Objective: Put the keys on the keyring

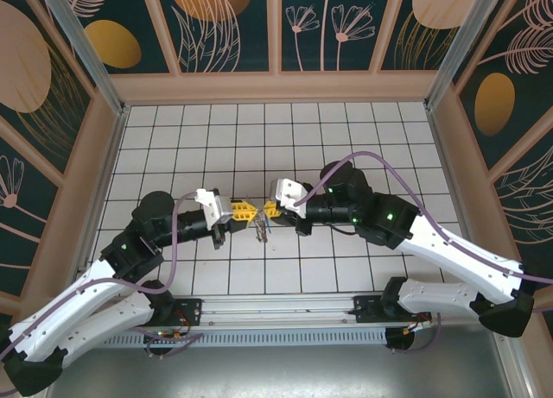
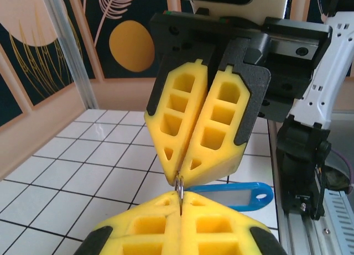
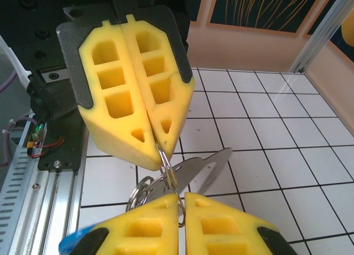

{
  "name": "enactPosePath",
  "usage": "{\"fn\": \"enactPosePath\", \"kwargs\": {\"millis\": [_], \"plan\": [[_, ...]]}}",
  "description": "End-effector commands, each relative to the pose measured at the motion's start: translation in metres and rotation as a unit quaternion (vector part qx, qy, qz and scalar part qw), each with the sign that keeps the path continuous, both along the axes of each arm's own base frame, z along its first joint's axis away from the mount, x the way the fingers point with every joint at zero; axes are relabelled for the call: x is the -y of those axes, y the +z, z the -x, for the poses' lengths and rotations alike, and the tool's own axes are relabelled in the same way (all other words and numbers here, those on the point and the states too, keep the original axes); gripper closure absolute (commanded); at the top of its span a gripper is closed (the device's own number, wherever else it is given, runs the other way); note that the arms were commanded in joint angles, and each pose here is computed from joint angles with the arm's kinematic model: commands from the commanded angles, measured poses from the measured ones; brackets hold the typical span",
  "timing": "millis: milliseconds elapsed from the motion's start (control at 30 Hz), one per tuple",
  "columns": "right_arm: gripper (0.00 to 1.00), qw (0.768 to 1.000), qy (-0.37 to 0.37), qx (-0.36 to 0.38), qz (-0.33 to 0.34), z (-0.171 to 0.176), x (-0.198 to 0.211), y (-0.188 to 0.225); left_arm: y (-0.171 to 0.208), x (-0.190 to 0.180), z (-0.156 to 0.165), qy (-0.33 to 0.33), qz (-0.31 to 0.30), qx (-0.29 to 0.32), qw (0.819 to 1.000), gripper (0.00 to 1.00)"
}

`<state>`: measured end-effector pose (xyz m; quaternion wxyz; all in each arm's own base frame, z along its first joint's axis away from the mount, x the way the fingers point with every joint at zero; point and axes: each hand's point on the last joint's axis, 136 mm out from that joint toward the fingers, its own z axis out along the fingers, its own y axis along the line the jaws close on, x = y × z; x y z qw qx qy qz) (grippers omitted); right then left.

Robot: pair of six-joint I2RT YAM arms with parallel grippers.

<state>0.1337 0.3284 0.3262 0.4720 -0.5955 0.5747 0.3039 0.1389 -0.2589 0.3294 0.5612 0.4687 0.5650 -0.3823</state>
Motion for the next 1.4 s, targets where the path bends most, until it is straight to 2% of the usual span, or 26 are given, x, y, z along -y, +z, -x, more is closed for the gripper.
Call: {"fn": "enactPosePath", "kwargs": {"millis": [0, 200, 433, 1033, 1367], "plan": [[0.93, 1.000, -0.014, 0.003, -0.010, -0.004, 0.001, 0.003, 0.029, 0.000, 0.007, -0.015, 0.052, 0.030, 0.998, 1.00], [1.00, 1.000, -0.007, 0.000, -0.010, -0.005, -0.003, 0.001, 0.029, 0.000, 0.009, -0.019, 0.056, 0.032, 0.998, 1.00], [1.00, 1.000, 0.004, -0.013, 0.001, -0.005, -0.007, -0.009, 0.035, -0.003, 0.015, -0.029, 0.079, 0.041, 0.996, 1.00], [1.00, 0.996, 0.066, -0.014, -0.055, 0.024, -0.002, 0.009, 0.050, -0.005, 0.023, -0.046, 0.118, 0.050, 0.991, 1.00], [0.94, 0.994, 0.075, -0.011, -0.076, 0.024, -0.005, 0.013, 0.055, -0.007, 0.028, -0.056, 0.138, 0.051, 0.988, 1.00]]}}
